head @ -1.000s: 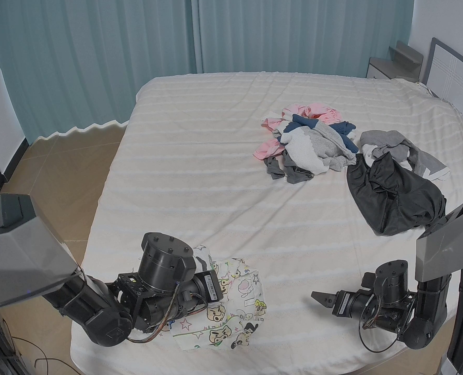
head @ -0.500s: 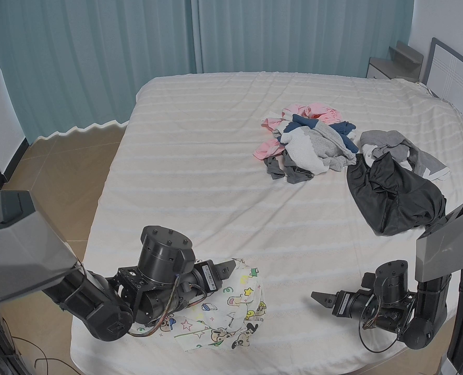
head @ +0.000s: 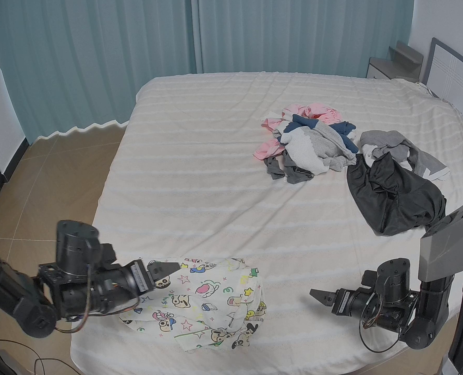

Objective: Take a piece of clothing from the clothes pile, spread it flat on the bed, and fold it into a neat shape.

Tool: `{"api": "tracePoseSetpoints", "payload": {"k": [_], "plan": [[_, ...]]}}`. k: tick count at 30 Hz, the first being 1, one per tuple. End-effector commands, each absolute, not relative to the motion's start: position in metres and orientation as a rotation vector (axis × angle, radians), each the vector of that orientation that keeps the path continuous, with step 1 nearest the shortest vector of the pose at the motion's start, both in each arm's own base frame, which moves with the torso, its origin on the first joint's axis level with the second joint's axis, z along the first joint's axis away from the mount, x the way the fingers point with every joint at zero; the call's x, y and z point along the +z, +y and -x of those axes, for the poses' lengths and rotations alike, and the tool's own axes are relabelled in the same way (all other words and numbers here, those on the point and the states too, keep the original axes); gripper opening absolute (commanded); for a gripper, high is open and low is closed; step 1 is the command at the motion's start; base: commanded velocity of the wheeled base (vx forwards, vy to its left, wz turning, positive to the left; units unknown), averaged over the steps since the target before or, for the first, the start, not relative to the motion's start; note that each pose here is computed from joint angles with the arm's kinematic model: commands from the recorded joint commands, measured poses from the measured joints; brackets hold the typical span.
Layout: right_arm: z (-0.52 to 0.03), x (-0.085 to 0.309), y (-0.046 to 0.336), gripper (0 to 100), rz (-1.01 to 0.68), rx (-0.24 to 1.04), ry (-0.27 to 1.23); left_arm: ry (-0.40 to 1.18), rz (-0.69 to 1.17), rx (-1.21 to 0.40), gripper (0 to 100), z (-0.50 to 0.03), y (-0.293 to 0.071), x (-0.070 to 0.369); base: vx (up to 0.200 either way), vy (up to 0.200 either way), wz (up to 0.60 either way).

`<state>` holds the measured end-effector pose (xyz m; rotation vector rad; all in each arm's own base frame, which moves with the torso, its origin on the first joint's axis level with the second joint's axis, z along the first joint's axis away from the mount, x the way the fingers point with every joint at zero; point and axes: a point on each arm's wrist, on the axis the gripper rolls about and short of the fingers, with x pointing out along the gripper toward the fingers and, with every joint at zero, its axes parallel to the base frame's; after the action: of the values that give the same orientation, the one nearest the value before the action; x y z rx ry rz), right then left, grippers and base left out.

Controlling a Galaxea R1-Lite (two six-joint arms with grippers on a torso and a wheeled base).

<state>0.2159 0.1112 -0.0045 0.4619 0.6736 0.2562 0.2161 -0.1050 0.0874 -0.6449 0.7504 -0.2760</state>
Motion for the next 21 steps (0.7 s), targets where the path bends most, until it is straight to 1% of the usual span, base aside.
{"api": "tracePoseSetpoints", "payload": {"k": [1, 5, 6, 7, 9, 11, 12, 14, 17, 18, 19, 21], "plan": [[-0.214, 0.025, 0.122, 100, -0.516, 0.371, 0.583, 0.782, 0.807, -0.238, 100, -0.176, -0.042, 0.087, 0.000, 0.000, 0.00], [-0.219, 0.031, 0.144, 100, -0.523, 0.498, 0.557, 0.842, 0.914, -0.264, 100, -0.170, -0.023, 0.079, 0.000, 0.000, 0.00], [-0.219, 0.031, 0.145, 100, -0.522, 0.502, 0.558, 0.842, 0.915, -0.266, 100, -0.170, -0.023, 0.079, 0.000, 0.000, 0.00], [-0.214, 0.033, 0.160, 100, -0.508, 0.568, 0.559, 0.840, 0.924, -0.252, 100, -0.172, -0.019, 0.077, 0.000, 0.000, 0.00], [-0.212, 0.038, 0.177, 100, -0.493, 0.639, 0.539, 0.844, 0.929, -0.233, 100, -0.175, -0.018, 0.076, 0.000, 0.000, 0.00], [-0.212, 0.041, 0.187, 100, -0.492, 0.675, 0.531, 0.848, 0.931, -0.220, 100, -0.176, -0.017, 0.074, 0.000, 0.000, 0.00], [-0.211, 0.042, 0.202, 100, -0.477, 0.722, 0.567, 0.857, 0.934, -0.207, 100, -0.176, -0.016, 0.071, 0.000, 0.000, 0.00], [-0.210, 0.041, 0.221, 100, -0.453, 0.751, 0.629, 0.865, 0.938, -0.200, 100, -0.176, -0.016, 0.070, 0.000, 0.000, 0.00], [-0.215, 0.047, 0.241, 100, -0.449, 0.777, 0.650, 0.866, 0.945, -0.191, 100, -0.176, -0.015, 0.069, 0.000, 0.000, 0.00], [-0.215, 0.047, 0.241, 100, -0.449, 0.777, 0.650, 0.866, 0.945, -0.191, 100, -0.176, -0.015, 0.069, 0.000, 0.000, 0.00], [-0.217, 0.048, 0.251, 100, -0.457, 0.781, 0.677, 0.861, 0.948, -0.184, 100, -0.176, -0.014, 0.069, -0.200, 0.000, 0.00], [-0.215, 0.043, 0.258, 100, -0.470, 0.778, 0.713, 0.861, 0.953, -0.178, 100, -0.177, -0.013, 0.069, -0.200, 0.000, 0.00]]}}
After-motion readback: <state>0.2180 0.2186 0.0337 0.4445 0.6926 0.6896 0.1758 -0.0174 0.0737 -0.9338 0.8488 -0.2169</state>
